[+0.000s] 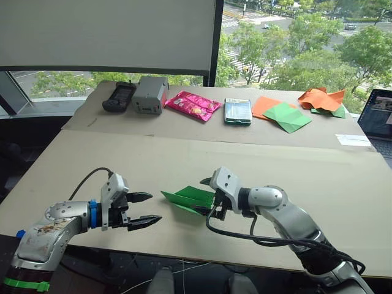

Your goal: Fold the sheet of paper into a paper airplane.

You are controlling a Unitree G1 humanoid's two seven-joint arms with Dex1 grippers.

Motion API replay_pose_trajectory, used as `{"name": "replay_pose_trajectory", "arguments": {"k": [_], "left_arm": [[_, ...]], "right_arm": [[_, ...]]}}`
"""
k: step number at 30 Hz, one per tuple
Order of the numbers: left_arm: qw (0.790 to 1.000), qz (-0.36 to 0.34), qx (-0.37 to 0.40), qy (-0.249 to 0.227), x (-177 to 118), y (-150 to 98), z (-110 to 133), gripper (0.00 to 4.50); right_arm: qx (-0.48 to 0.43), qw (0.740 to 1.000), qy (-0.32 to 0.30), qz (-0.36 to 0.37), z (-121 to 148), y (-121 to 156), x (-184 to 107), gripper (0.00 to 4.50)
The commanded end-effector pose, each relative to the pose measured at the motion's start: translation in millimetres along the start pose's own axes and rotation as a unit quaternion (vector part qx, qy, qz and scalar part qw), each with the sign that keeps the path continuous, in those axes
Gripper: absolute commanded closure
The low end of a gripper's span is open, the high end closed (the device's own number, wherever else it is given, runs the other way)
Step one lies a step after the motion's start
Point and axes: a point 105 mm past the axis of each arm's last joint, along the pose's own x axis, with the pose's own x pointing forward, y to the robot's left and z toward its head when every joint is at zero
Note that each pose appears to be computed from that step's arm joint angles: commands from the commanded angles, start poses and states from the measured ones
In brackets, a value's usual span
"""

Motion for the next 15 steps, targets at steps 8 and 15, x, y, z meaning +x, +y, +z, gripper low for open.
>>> {"name": "replay_pose_trajectory", "arguments": {"k": [8,15], "left_arm": [[1.0,0.004,0.016,-0.006,-0.8,-1.5,6.3,0.03],[1.0,0.005,0.014,-0.005,-1.4,-2.0,5.6,0.0]], "right_arm": [[-0.03,0.999,-0.013,-0.005,3.8,-0.5,0.8,0.0],[-0.032,0.999,-0.01,-0.001,0.5,4.8,2.5,1.52]]}}
